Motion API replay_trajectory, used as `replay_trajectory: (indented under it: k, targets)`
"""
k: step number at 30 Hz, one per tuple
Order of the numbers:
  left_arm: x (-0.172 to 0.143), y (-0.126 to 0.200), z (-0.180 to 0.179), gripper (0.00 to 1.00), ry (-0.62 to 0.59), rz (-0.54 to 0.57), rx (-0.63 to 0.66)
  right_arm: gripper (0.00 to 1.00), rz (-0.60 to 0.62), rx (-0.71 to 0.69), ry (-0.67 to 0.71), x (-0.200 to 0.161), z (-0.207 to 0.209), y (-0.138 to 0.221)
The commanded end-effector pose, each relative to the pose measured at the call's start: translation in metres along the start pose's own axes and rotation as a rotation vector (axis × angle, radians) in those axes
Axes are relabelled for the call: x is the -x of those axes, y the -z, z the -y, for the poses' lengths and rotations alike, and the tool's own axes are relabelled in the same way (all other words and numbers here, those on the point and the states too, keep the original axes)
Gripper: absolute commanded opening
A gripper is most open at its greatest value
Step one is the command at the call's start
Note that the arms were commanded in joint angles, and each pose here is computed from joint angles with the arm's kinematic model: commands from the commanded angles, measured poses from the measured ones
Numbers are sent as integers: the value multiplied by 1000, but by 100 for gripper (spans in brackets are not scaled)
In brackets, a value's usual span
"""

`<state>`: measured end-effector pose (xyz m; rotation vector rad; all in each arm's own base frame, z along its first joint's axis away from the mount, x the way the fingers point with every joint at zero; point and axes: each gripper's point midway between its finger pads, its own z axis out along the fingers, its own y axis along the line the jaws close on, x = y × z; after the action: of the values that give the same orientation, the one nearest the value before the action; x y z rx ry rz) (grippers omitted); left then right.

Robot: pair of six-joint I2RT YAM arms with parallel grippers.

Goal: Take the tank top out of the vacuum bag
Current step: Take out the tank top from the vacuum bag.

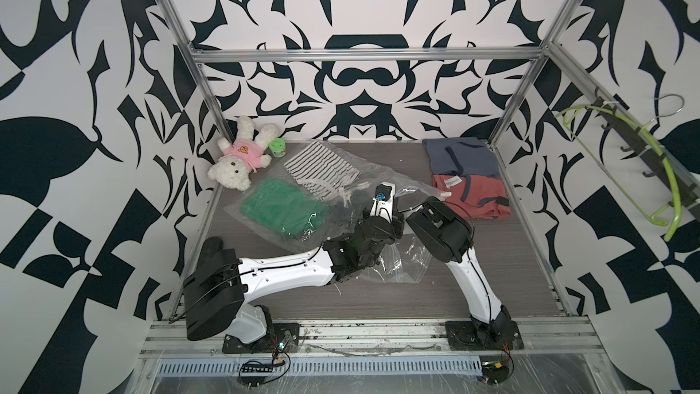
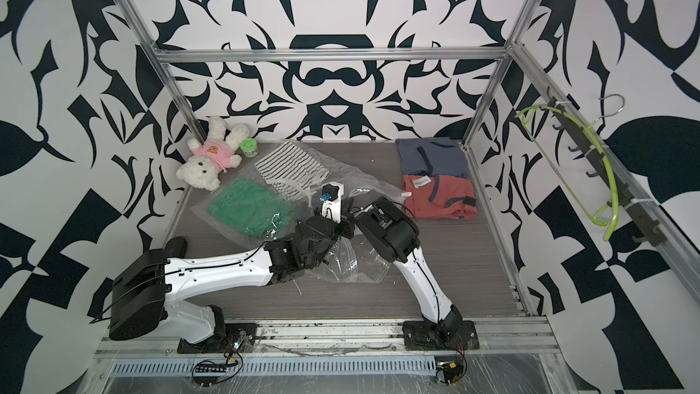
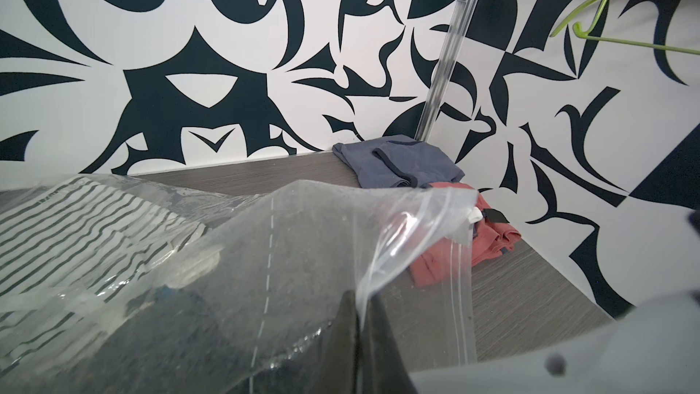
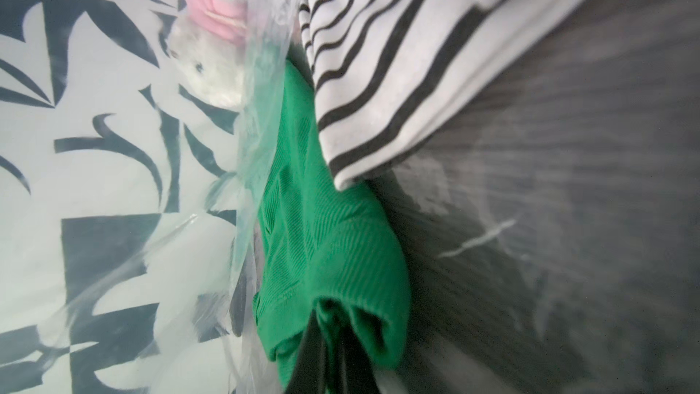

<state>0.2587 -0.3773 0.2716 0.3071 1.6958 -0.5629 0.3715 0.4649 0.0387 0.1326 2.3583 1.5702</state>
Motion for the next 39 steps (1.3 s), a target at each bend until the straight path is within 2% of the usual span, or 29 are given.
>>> replay_trajectory:
  k: [1, 25, 35, 39]
  targets:
    - [-7, 6, 3, 0, -19, -15, -26, 0, -12, -9, 14, -9, -9, 6]
    - [-7, 3, -14, 0, -35, -18, 47, 0, 16, -40, -44, 1, 3, 62]
    - [-12, 1, -17, 0, -36, -27, 63, 0, 22, -176, 16, 2, 9, 104]
    - [-13, -1, -17, 0, -45, -36, 66, 0, 9, -238, -8, 6, 22, 119]
